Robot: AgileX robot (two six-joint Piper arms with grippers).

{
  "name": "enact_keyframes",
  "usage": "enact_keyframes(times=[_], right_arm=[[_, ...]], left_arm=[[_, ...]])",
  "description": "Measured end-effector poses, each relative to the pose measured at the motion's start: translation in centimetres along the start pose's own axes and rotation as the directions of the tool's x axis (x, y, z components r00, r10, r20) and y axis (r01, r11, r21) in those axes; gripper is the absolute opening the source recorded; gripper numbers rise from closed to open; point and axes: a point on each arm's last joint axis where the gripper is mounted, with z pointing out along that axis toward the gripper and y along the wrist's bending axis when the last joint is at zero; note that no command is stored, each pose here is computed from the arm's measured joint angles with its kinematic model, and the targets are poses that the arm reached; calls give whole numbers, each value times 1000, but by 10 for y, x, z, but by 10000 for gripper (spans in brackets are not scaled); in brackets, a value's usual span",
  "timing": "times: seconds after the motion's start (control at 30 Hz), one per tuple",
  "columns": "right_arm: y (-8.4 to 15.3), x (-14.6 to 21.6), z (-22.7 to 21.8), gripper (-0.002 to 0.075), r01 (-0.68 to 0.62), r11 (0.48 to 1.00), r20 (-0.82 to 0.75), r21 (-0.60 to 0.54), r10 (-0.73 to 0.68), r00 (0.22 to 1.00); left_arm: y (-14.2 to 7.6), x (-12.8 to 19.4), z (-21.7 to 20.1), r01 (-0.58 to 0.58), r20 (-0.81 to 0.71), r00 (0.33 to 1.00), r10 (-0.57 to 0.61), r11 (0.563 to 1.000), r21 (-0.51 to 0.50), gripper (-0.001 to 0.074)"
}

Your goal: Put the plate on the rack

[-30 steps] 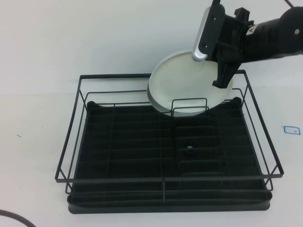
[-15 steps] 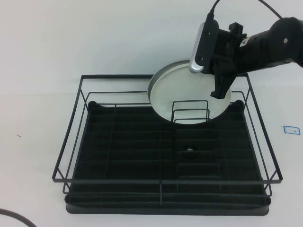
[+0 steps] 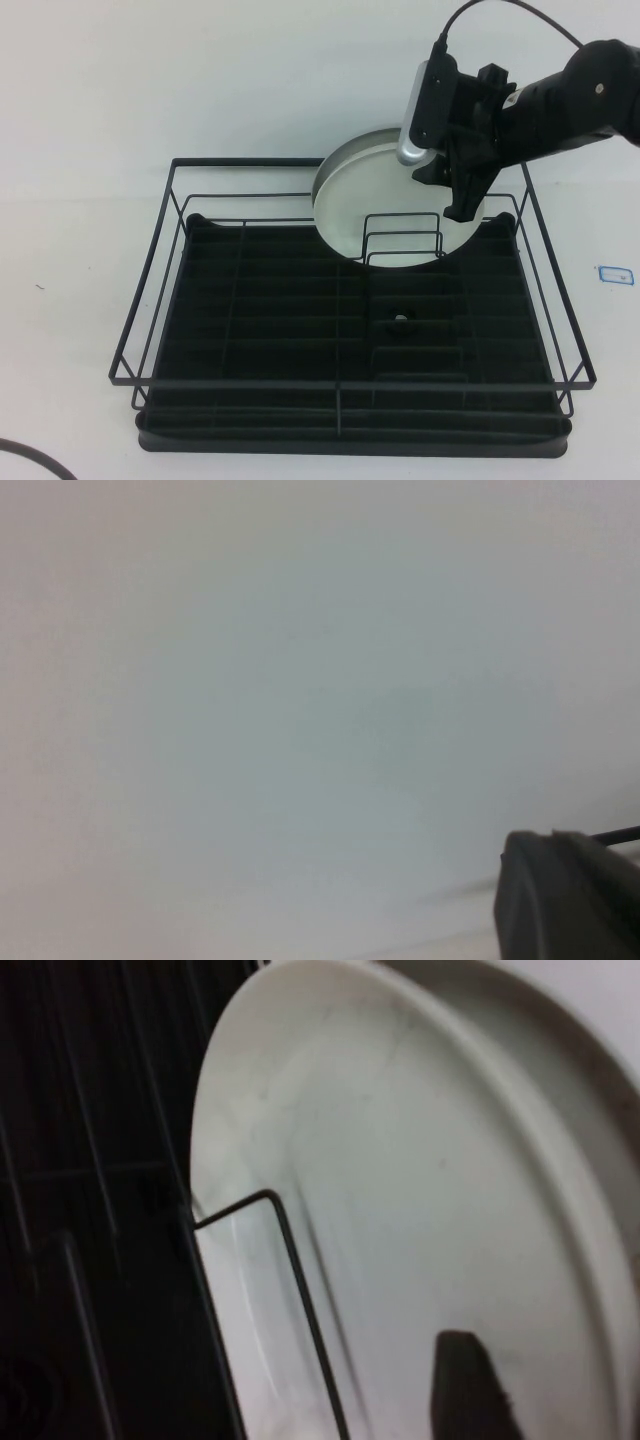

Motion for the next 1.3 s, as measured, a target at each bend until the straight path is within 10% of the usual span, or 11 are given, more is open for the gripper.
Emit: enact_keyframes(times=[0.73,1.03,1.3], right_arm=[[-21,-28,-60,393,-71,981,123,181,49,991],[-24,-62,-186,52,-353,899,372,261,244,896],[11,-62,-275,19,-470,854,490,223,319,811]], left_arm=[[1,0,0,21,2,1000,-21,1000,-9,0],[13,7,-3,134,15,991,-133,979,-152,0],[20,2,-26,112,118,989,-85,963,-246,0]])
